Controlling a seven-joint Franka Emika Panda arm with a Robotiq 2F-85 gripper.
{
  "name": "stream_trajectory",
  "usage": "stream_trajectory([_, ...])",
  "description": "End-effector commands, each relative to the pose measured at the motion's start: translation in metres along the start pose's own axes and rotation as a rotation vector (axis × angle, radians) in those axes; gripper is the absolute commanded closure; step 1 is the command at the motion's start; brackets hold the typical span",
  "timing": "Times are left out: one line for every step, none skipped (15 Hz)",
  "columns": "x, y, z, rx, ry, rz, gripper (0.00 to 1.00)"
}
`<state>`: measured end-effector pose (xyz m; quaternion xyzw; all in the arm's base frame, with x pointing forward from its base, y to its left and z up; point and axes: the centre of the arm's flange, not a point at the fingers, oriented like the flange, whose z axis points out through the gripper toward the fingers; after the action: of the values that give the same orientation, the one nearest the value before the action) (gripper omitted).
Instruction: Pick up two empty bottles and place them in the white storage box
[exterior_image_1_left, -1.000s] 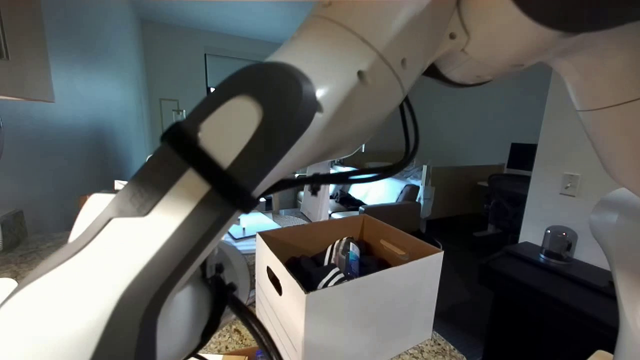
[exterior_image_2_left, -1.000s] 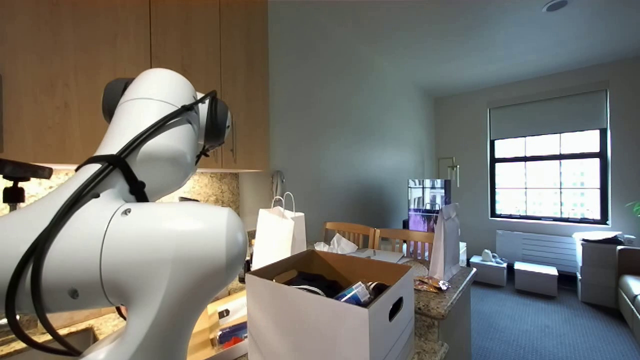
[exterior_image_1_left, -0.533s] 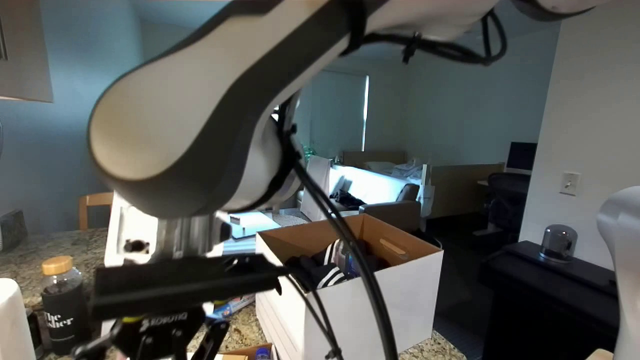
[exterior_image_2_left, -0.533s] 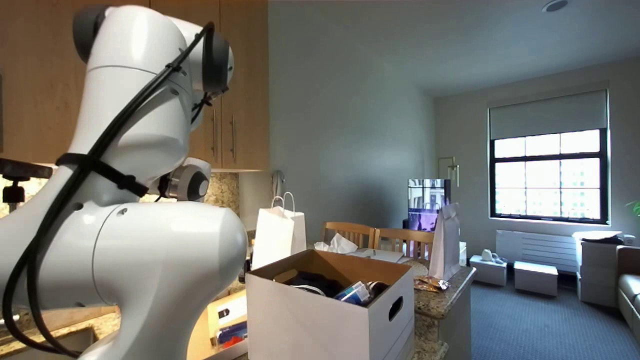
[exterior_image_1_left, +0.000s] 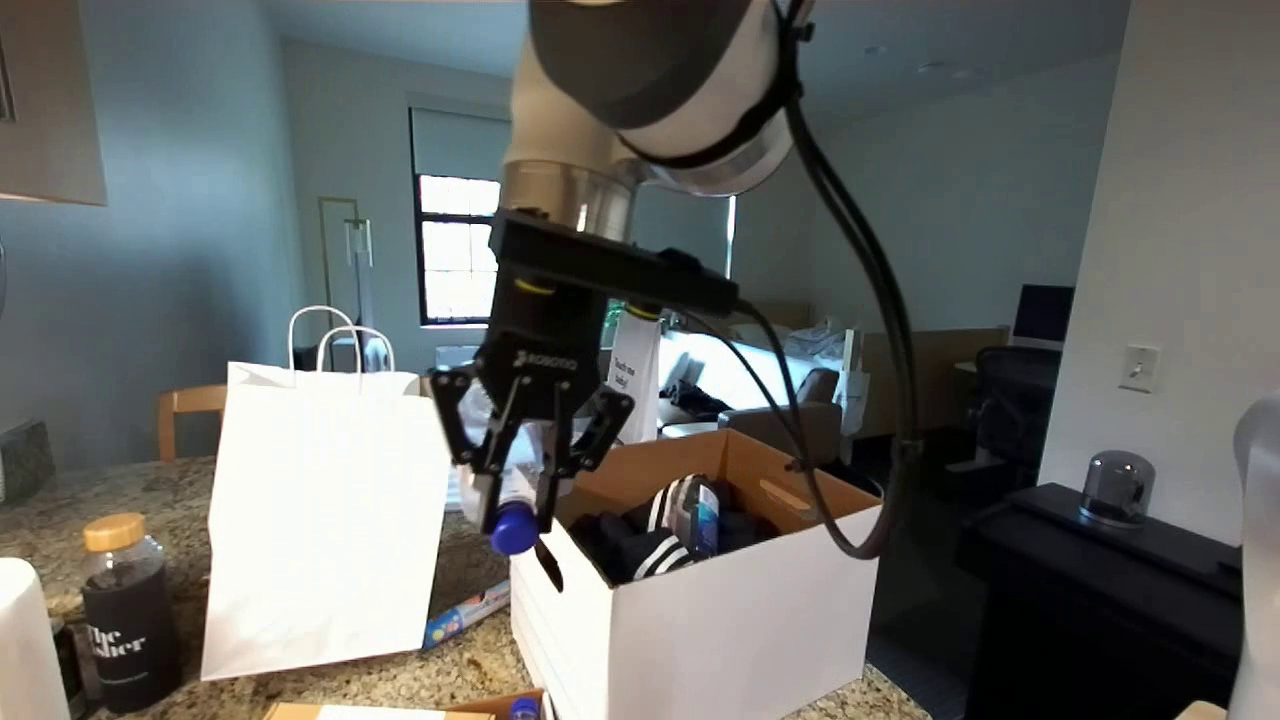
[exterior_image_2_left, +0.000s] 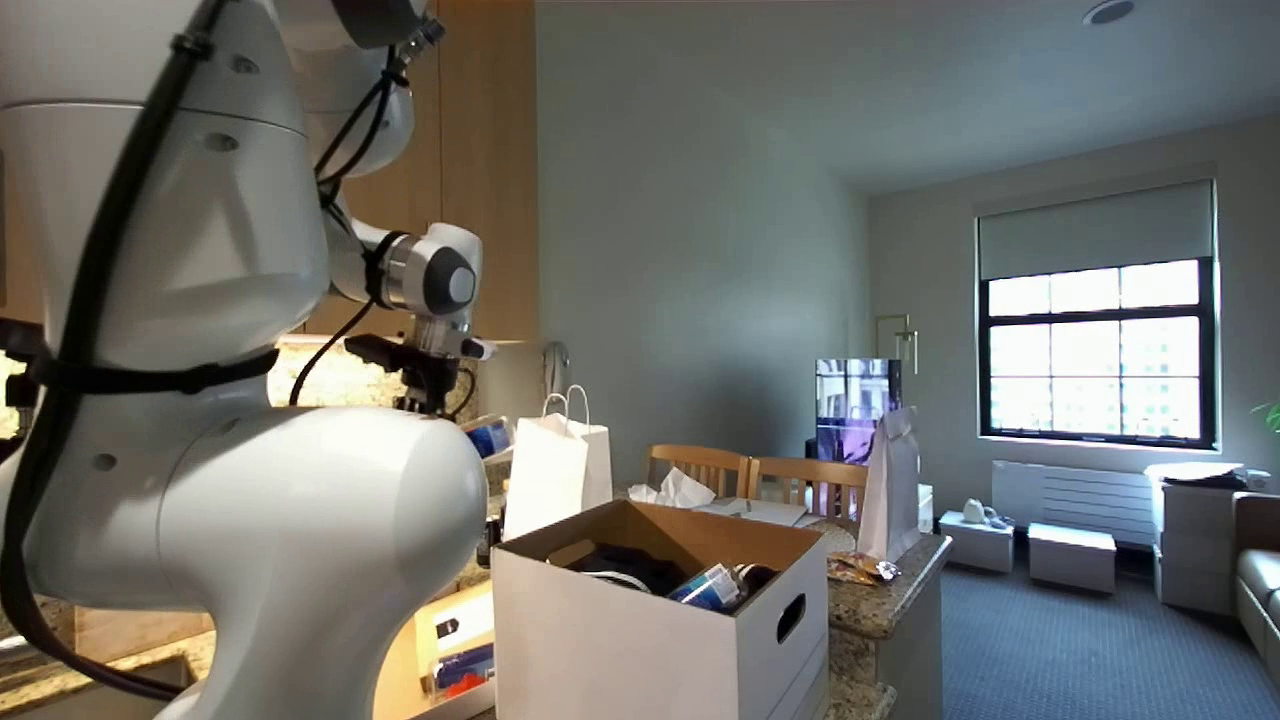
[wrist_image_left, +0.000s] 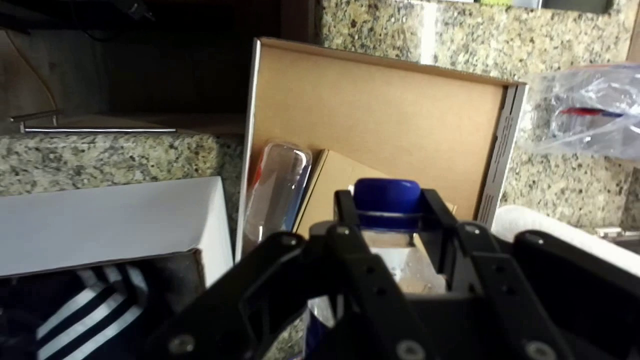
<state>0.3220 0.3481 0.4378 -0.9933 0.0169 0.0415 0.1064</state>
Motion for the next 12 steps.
stream_trajectory([-0.014,0.078,-0.054,0.079,0.105,0.146,0.85])
stream_trajectory([-0.014,0.097,-0.066,0.096,0.132,0.192,0.86])
stream_trajectory([-0.015,0.118,-0.077,0.097,0.166,0.240,0.86])
stream_trajectory([-0.016,0.139,-0.087,0.116,0.185,0.289,0.86])
stream_trajectory([-0.017,0.162,-0.095,0.129,0.200,0.340,0.86])
stream_trajectory([-0.017,0.183,-0.100,0.148,0.213,0.387,0.86])
stream_trajectory([-0.014,0.198,-0.104,0.175,0.237,0.428,0.86])
stream_trajectory([-0.012,0.210,-0.106,0.204,0.256,0.473,0.40])
stream_trajectory([-0.011,0.211,-0.107,0.237,0.286,0.510,0.38])
stream_trajectory([-0.010,0.213,-0.106,0.265,0.306,0.553,0.33])
stream_trajectory([-0.009,0.208,-0.104,0.282,0.326,0.584,0.27])
stream_trajectory([-0.008,0.205,-0.102,0.299,0.331,0.602,0.20])
